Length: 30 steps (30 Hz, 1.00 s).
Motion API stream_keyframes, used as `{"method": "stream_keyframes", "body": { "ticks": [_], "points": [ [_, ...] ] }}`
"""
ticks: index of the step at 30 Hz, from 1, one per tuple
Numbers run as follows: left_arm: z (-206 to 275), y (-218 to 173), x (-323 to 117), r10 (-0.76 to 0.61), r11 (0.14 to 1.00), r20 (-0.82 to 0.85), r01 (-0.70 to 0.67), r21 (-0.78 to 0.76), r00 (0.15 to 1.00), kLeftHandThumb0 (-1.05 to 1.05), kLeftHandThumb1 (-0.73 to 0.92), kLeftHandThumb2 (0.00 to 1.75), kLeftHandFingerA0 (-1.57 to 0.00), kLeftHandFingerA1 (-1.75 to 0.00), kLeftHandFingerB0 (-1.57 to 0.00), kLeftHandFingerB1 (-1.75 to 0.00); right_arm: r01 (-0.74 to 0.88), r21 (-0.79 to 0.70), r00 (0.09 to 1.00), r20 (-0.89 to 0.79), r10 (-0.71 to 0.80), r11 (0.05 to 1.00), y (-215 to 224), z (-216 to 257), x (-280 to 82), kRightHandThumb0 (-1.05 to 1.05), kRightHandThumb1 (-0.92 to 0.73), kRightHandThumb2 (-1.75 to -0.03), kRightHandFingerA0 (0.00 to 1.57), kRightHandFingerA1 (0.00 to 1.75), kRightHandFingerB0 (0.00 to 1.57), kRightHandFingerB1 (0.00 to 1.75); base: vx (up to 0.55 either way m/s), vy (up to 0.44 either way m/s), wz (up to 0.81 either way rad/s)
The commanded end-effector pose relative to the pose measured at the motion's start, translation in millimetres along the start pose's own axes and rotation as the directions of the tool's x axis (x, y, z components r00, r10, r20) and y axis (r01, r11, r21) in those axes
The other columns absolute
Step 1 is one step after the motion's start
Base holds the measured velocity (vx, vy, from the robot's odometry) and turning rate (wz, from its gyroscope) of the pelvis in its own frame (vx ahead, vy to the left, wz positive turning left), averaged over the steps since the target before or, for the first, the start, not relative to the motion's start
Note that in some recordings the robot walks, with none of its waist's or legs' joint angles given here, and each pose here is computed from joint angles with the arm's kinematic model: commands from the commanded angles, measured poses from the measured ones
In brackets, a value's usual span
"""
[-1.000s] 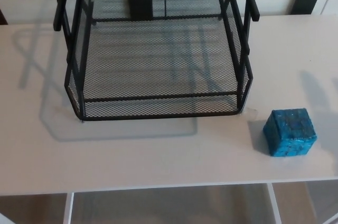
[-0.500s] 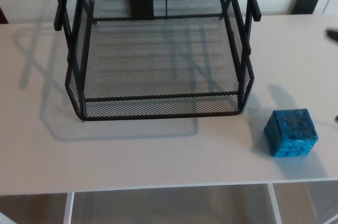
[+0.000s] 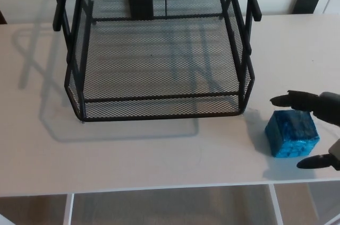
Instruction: The robot walks towards a desk on which a file tray is kept in the middle and a cube is kept to its right. The robot lifts the cube using its right hand and places it on the file tray.
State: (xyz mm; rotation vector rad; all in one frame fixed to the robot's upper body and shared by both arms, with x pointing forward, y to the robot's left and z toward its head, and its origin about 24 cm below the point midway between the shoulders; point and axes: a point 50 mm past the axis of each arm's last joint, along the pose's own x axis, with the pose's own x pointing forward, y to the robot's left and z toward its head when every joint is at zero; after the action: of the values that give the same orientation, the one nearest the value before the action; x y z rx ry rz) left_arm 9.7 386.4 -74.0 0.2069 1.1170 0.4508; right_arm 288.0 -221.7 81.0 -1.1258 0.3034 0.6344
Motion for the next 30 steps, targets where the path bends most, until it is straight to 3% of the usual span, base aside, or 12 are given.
{"method": "stream_keyframes", "body": {
  "ticks": [1, 6, 7, 10, 12, 13, 18, 19, 20, 21, 28, 30],
  "points": [
    [6.4, 6.2, -0.8, 0.018, 0.999, 0.044, -0.019, 0.033, 0.999, -0.72, 0.7, 1.02, -0.28, -0.58, -0.14, -0.48, 0.016, -0.043, 0.999, -0.049, -0.018, 0.999, 1.3, -4.0, 4.8, -0.62, -0.35, -0.74, 0.02, 0.25, 0.01, 0.35, 0.0, 0.0, 0.0],
    [0.7, 7.9, 2.6, 0.02, 0.998, 0.019, -0.021, 0.054, 1.0, -0.71, 0.71, 1.0, -0.3, -0.56, -0.15, -0.47, 0.05, -0.056, 0.998, -0.044, -0.052, 0.997, 9.3, -5.9, 12.7, -0.51, -0.46, -0.55, 0.04, 0.38, 0.15, 0.33, 0.0, 0.0, 0.0],
    [0.4, 7.9, 2.6, 0.022, 0.998, 0.014, -0.023, 0.058, 1.0, -0.7, 0.69, 1.01, -0.31, -0.57, -0.15, -0.47, 0.058, -0.05, 0.998, -0.03, -0.059, 0.997, 12.2, -6.8, 14.3, -0.33, -0.34, -0.9, 0.05, 0.56, 0.0, 0.49, 0.0, 0.0, 0.0],
    [0.4, 7.9, 2.3, 0.023, 0.998, 0.012, -0.024, 0.057, 1.0, -0.7, 0.69, 1.01, -0.31, -0.57, -0.15, -0.47, 0.066, -0.052, 0.998, -0.014, -0.067, 0.996, 14.5, -7.4, 15.8, -0.33, -0.34, -0.9, 0.05, 0.56, 0.0, 0.49, 0.0, 0.0, 0.0],
    [-3.1, 8.6, 2.5, 0.02, 0.996, 0.006, -0.02, 0.083, 1.0, -0.7, 0.7, 1.02, -0.31, -0.58, -0.15, -0.48, 0.069, -0.086, 0.998, -0.002, -0.069, 0.994, 19.6, -8.0, 17.6, -0.44, -0.51, -0.56, 0.07, 0.49, 0.18, 0.34, 0.0, 0.0, 0.0],
    [-5.9, 6.8, 3.4, 0.014, 0.993, -0.001, -0.014, 0.116, 1.0, -0.7, 0.88, 0.67, -0.38, -0.5, -0.22, -0.38, 0.066, -0.104, 0.998, -0.012, -0.067, 0.992, 24.7, -13.1, 12.5, -0.42, -0.52, -0.56, 0.09, 0.49, 0.19, 0.34, 0.0, 0.0, 0.0],
    [-9.7, 7.9, 5.5, 0.015, 0.994, -0.03, -0.012, 0.108, 0.999, -0.7, 0.7, 0.99, -0.32, -0.55, -0.16, -0.46, 0.079, -0.258, 0.997, 0.005, -0.081, 0.963, 33.9, -15.3, 10.1, -0.37, -0.59, -0.58, 0.45, 0.59, 0.32, 0.34, 0.0, 0.0, 0.0],
    [-9.7, 7.4, 6.0, 0.023, 0.994, -0.032, -0.019, 0.107, 0.999, -0.66, 0.87, 0.66, -0.4, -0.49, -0.24, -0.37, 0.125, -0.307, 0.992, 0.037, -0.12, 0.943, 37.7, -15.0, 9.1, -0.23, -0.63, -0.59, 0.84, 1.13, 0.54, 0.4, 0.0, 0.0, 0.0],
    [-10.4, 6.6, 5.5, 0.021, 0.993, -0.035, -0.016, 0.114, 0.999, -0.68, 0.71, 1.01, -0.34, -0.57, -0.17, -0.46, 0.191, -0.418, 0.981, 0.071, -0.178, 0.888, 41.8, -13.3, 7.1, -0.21, -0.65, -0.64, 0.84, 1.52, 0.8, 0.5, 0.0, 0.0, 0.0],
    [-10.2, 5.6, 5.4, 0.02, 0.992, -0.035, -0.016, 0.127, 0.999, -0.68, 0.88, 0.66, -0.42, -0.48, -0.24, -0.36, 0.214, -0.492, 0.976, 0.078, -0.202, 0.844, 43.6, -12.3, 5.9, -0.23, -0.69, -0.66, 0.85, 1.56, 0.89, 0.53, 0.0, 0.0, 0.0],
    [-8.5, 3.7, 6.2, 0.023, 0.985, -0.044, -0.016, 0.171, 0.999, -0.63, 0.89, 0.66, -0.43, -0.48, -0.23, -0.36, 0.384, -0.511, 0.923, 0.212, -0.32, 0.769, 48.4, -17.0, 3.1, -0.27, -0.59, -0.58, 0.86, 1.67, 0.91, 1.03, 0.0, 0.0, 0.0],
    [-3.6, 3.6, 4.6, 0.023, 0.985, -0.019, -0.02, 0.17, 1.0, -0.64, 0.88, 0.66, -0.43, -0.5, -0.25, -0.37, 0.439, -0.469, 0.898, 0.239, -0.368, 0.766, 43.2, -16.5, 0.3, -0.32, -0.44, -0.87, 1.15, 1.33, 0.93, 1.11, 0.0, 0.0, 0.0]
  ]
}}
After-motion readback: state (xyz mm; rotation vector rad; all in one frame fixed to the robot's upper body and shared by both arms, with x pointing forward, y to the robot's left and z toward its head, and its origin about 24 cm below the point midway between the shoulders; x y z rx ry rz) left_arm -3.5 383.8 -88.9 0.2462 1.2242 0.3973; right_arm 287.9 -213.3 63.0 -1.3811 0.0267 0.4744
